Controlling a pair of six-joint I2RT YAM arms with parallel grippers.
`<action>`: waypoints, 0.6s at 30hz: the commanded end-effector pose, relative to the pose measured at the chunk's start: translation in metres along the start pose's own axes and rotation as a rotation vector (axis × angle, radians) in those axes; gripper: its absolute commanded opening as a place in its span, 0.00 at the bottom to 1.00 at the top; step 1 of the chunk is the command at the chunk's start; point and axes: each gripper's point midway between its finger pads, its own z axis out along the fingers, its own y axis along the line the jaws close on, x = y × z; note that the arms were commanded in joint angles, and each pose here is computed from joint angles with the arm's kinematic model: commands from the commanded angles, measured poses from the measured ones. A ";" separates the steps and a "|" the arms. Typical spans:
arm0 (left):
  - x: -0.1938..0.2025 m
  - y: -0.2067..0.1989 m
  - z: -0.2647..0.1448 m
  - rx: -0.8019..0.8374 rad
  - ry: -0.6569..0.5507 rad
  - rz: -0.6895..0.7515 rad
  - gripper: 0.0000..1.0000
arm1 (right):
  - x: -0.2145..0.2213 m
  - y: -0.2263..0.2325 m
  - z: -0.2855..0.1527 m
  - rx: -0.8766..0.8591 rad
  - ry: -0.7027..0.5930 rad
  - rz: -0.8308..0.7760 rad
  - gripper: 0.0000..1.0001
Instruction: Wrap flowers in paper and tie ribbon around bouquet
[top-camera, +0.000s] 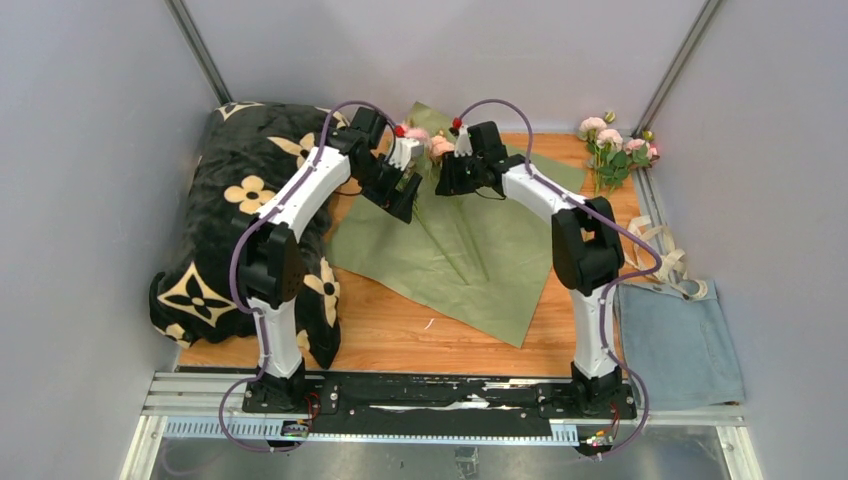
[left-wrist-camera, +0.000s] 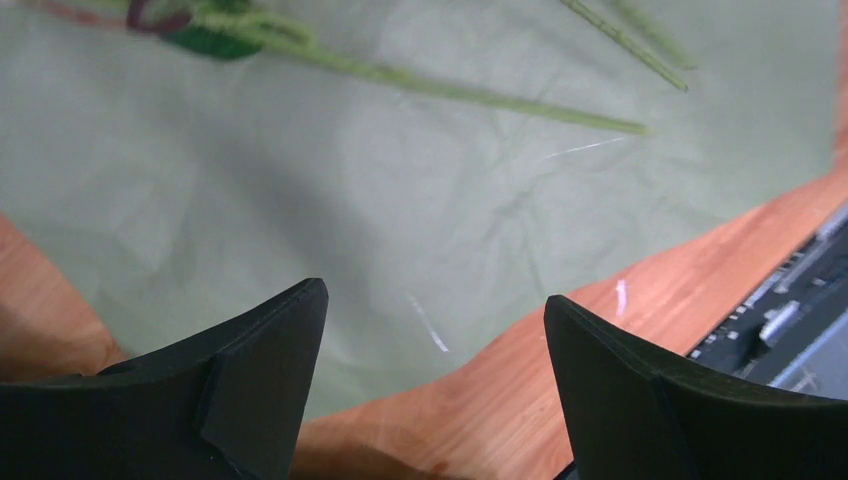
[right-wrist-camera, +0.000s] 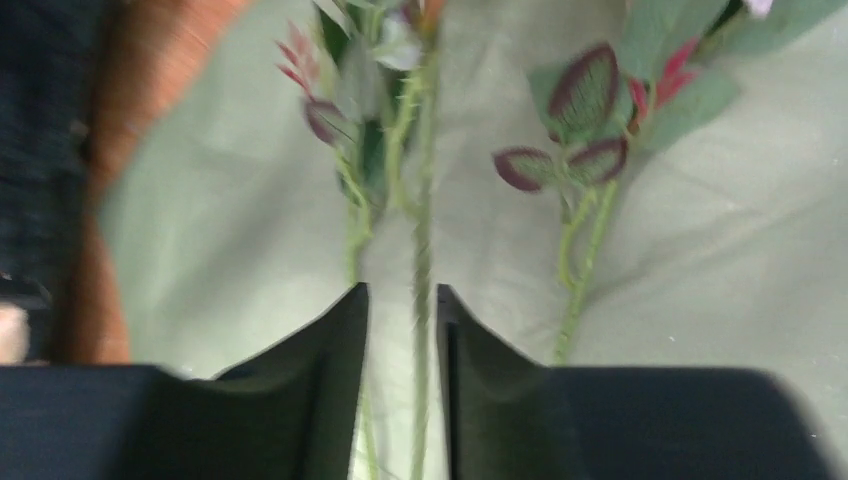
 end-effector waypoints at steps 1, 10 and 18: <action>0.020 0.056 0.025 -0.182 0.050 -0.056 0.88 | 0.003 -0.021 -0.019 0.095 0.086 -0.033 0.44; 0.023 0.118 0.071 -0.388 0.042 -0.091 0.68 | -0.003 -0.207 -0.166 0.593 -0.043 0.256 0.44; 0.017 0.134 0.112 -0.395 0.040 -0.093 0.49 | 0.046 -0.360 -0.244 0.838 -0.072 0.559 0.45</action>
